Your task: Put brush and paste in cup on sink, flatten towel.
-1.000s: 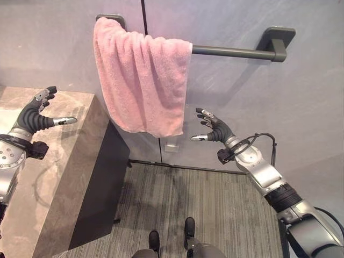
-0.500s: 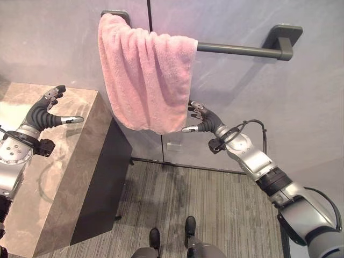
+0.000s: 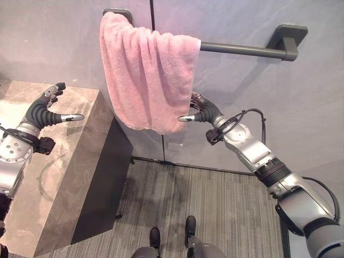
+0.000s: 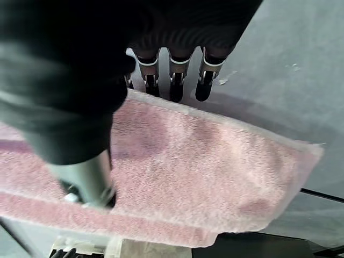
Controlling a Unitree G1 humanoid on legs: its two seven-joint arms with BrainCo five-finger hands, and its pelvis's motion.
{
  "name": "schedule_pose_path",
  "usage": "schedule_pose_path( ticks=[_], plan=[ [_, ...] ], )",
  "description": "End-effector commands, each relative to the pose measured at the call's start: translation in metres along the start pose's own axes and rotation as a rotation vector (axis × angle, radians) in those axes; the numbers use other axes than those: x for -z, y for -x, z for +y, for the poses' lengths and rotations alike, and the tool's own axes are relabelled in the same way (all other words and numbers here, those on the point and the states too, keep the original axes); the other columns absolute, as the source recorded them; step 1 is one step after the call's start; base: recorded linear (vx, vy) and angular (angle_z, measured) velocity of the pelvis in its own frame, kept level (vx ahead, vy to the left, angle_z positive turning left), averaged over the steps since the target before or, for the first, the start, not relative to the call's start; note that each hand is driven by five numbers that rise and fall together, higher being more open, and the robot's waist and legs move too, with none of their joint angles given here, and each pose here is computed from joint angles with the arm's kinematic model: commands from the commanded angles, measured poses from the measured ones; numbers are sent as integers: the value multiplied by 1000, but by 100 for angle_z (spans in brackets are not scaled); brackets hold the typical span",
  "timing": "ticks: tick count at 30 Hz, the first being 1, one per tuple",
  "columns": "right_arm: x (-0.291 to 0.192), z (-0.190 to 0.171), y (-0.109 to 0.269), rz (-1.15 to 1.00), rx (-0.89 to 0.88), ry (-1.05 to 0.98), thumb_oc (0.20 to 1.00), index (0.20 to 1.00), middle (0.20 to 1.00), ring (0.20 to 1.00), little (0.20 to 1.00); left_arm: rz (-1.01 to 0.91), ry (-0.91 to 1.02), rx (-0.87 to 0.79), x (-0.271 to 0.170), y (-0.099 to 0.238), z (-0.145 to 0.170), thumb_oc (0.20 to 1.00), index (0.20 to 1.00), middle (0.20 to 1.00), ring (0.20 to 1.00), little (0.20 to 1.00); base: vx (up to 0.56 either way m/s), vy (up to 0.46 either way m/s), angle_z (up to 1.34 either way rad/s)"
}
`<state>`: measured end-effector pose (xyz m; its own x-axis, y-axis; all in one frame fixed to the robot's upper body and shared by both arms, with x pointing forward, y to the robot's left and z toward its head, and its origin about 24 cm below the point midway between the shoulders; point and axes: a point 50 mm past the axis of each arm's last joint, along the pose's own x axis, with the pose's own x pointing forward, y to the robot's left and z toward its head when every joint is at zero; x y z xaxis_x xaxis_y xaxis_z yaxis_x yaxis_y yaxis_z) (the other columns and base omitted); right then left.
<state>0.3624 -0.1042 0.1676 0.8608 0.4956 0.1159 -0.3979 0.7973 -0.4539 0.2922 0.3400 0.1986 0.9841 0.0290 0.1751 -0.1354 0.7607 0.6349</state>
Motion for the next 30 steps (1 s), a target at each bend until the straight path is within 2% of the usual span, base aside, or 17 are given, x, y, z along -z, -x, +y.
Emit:
schedule_pose_path(
  ticks=[1, 14, 19, 30],
  plan=[
    [-38, -7, -9, -170, 47, -6, 200, 200, 200, 200, 200, -77, -48, -54, -19, -6, 13, 1000, 1000, 1000, 1000, 1000, 0, 0, 0],
    [-65, -1, 22, -399, 54, -135, 200, 200, 200, 200, 200, -42, -22, -74, -5, 0, 8, 1000, 1000, 1000, 1000, 1000, 5, 1, 0],
    [-71, 1, 37, -506, 88, -264, 200, 200, 200, 200, 200, -9, 17, -69, 8, 7, -1, 1000, 1000, 1000, 1000, 1000, 18, 1, -8],
    [-11, 19, 32, -241, 106, -304, 200, 200, 200, 200, 200, 13, 82, -9, 19, 8, -29, 1000, 1000, 1000, 1000, 1000, 2, 0, -1]
  ],
)
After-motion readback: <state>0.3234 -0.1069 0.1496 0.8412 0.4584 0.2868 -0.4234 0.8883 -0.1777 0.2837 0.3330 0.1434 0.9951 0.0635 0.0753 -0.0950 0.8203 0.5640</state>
